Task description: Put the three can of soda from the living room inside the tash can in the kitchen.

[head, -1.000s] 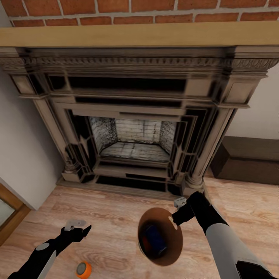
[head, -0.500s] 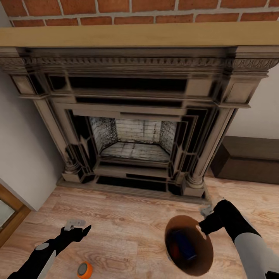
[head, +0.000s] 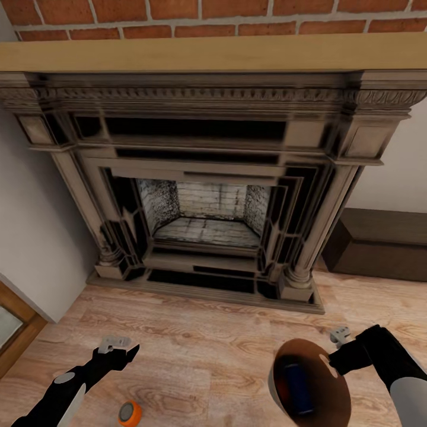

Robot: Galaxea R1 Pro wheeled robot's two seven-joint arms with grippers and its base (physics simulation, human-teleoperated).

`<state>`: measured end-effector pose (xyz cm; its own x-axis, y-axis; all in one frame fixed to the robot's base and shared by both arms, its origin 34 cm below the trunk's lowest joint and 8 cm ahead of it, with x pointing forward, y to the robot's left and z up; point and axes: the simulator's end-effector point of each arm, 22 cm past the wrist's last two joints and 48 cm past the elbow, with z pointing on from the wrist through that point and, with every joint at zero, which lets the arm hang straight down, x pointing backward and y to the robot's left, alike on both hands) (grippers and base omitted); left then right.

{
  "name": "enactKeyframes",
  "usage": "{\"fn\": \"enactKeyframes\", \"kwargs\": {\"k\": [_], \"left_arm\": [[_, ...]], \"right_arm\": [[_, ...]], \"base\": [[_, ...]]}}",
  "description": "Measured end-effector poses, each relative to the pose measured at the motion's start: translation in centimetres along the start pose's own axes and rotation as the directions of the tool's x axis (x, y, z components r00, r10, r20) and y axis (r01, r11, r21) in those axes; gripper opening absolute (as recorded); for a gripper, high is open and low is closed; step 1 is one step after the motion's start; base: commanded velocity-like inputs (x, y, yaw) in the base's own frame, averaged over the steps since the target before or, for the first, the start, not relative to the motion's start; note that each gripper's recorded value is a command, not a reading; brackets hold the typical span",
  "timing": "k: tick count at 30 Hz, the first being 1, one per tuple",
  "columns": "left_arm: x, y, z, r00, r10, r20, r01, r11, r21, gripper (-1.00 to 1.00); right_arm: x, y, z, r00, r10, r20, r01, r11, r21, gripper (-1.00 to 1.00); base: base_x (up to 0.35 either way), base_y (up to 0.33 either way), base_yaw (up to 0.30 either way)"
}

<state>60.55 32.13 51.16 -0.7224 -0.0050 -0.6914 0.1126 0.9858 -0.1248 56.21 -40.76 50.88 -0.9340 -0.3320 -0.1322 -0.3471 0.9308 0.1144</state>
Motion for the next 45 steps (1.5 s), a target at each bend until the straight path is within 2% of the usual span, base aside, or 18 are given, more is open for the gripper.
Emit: {"fn": "enactKeyframes", "kwargs": {"k": [16, 26, 32, 45], "left_arm": [[-0.1, 0.0, 0.0, 1.000, 0.001, 0.002, -0.001, 1.000, 0.002, 1.00], [0.5, 0.0, 0.0, 1.000, -0.003, -0.015, 0.003, 1.000, 0.000, 1.00], [1.2, 0.0, 0.0, 0.999, -0.013, -0.045, 0.013, 1.000, -0.001, 1.00], [1.4, 0.2, 0.0, 0.999, -0.010, -0.052, 0.009, 1.000, -0.013, 1.00]], "right_arm": [[1.0, 0.6, 0.7, 1.000, -0.010, 0.000, 0.010, 1.000, -0.012, -1.00], [1.1, 0.4, 0.7, 1.000, 0.010, 0.009, -0.009, 1.000, -0.015, -1.00], [1.1, 0.4, 0.7, 1.000, 0.012, 0.010, -0.012, 1.000, -0.014, -1.00], [1.0, 0.6, 0.7, 1.000, 0.029, 0.004, -0.029, 0.999, -0.014, -1.00]], "base": [[0.000, 0.007, -0.010], [0.000, 0.230, -0.198], [-0.031, 0.259, -0.197], [-0.012, 0.028, -0.015]]}}
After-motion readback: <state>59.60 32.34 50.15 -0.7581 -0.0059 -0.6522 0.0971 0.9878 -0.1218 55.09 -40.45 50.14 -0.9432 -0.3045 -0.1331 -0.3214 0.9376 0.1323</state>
